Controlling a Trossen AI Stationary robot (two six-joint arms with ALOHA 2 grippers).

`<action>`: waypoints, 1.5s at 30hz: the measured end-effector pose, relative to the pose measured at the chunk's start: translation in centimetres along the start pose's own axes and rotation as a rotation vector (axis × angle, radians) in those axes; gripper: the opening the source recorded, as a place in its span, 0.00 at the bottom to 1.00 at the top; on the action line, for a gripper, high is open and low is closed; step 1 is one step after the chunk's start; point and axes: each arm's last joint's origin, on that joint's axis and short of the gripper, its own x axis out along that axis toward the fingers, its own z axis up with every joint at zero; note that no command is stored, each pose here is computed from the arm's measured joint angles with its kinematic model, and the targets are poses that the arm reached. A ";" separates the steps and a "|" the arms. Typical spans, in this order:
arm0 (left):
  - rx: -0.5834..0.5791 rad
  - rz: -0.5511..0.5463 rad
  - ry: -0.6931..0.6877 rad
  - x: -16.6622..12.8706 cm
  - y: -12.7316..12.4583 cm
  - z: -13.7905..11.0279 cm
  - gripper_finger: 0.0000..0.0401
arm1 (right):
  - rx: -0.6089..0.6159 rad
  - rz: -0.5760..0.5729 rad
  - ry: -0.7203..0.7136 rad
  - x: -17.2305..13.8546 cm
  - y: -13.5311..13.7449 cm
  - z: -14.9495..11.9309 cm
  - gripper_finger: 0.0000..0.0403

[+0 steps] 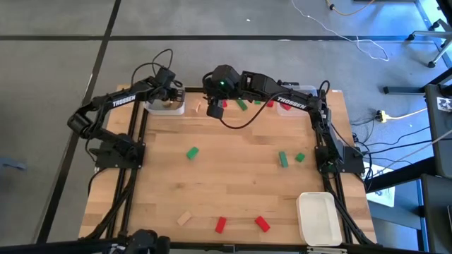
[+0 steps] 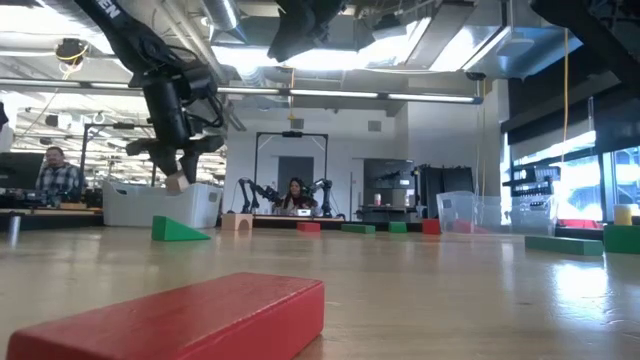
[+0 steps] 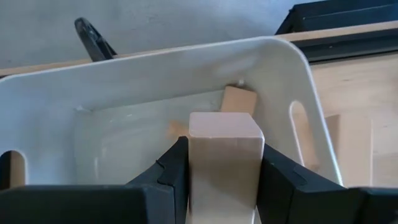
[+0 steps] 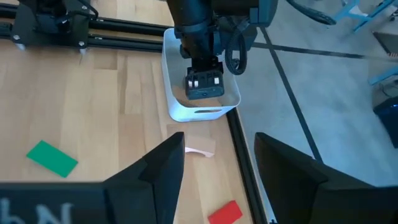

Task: Sort & place blocks by color
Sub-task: Put the light brown block into the gray bin, then put the green block into the white bin

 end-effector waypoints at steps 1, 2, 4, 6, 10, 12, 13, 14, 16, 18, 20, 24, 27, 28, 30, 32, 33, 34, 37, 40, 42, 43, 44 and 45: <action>-0.001 0.003 0.004 0.0 0.1 0.0 0.30 | 0.000 0.001 -0.001 0.0 0.0 0.0 0.48; -0.002 0.006 0.008 0.0 0.1 0.0 0.30 | 0.001 0.003 -0.001 0.0 -0.1 0.0 0.48; -0.004 0.014 0.009 0.0 0.3 0.0 0.30 | 0.002 0.004 -0.001 0.0 -0.1 0.0 0.48; -0.003 0.023 0.005 0.0 0.3 0.0 0.35 | 0.003 0.003 0.000 0.0 -0.2 -0.1 0.48; -0.003 0.032 0.001 0.0 0.3 0.0 0.45 | 0.003 0.003 0.000 0.0 -0.2 -0.1 0.48; -0.003 0.032 0.001 0.0 0.3 0.0 0.47 | 0.002 0.004 0.000 0.0 -0.2 0.0 0.48; -0.002 0.032 0.001 0.0 0.3 0.0 0.48 | 0.002 0.004 -0.001 0.0 -0.1 0.0 0.48; -0.003 0.031 0.001 0.0 0.3 0.0 0.48 | 0.002 0.004 -0.001 0.0 -0.1 0.0 0.48; -0.003 0.031 0.001 0.0 0.3 0.0 0.48 | 0.002 0.004 -0.001 0.0 -0.1 0.0 0.48; -0.003 0.030 0.001 0.0 0.3 0.0 0.48 | 0.002 0.004 -0.001 0.0 -0.1 0.0 0.48; -0.003 0.031 0.001 0.0 0.3 0.0 0.48 | 0.002 0.005 -0.001 0.0 -0.1 0.0 0.48; 0.024 0.002 0.009 -0.1 0.2 0.0 0.48 | 0.004 0.005 -0.002 0.0 -0.1 0.0 0.48; 0.083 -0.062 0.022 -0.4 0.1 0.0 0.48 | 0.050 0.005 -0.002 0.0 -0.1 0.0 0.48; 0.109 -0.099 0.032 -0.5 0.0 0.0 0.48 | 0.059 0.006 -0.002 0.0 -0.1 0.0 0.48; 0.186 -0.199 0.055 -0.8 -0.2 -0.1 0.48 | 0.052 0.008 0.003 0.0 -0.1 -0.1 0.48; 0.265 -0.320 0.089 -1.2 -0.4 -0.3 0.48 | 0.017 0.014 0.022 0.0 -0.1 -0.3 0.48; 0.303 -0.383 0.112 -1.4 -0.5 -0.5 0.48 | -0.009 0.022 0.030 0.0 0.0 -0.4 0.48; 0.339 -0.449 0.136 -1.7 -0.7 -0.7 0.48 | -0.035 0.039 0.041 0.0 0.0 -0.5 0.48; 0.438 -0.605 0.246 -2.3 -1.1 -2.0 0.48 | -0.084 0.083 0.056 0.0 0.2 -0.7 0.48; 0.538 -0.659 0.372 -3.0 -1.6 -3.7 0.49 | -0.138 0.145 0.058 0.0 0.4 -0.9 0.48; 0.626 -0.647 0.455 -3.5 -2.0 -4.9 0.49 | -0.206 0.198 0.060 -0.1 0.6 -1.1 0.48; 0.673 -0.631 0.490 -3.8 -2.1 -5.5 0.49 | -0.243 0.221 0.059 -0.1 0.7 -1.2 0.48; 0.718 -0.615 0.518 -4.0 -2.3 -6.0 0.49 | -0.279 0.242 0.057 -0.1 0.7 -1.3 0.48; 0.754 -0.602 0.544 -4.3 -2.6 -6.5 0.49 | -0.310 0.261 0.056 -0.1 0.8 -1.3 0.48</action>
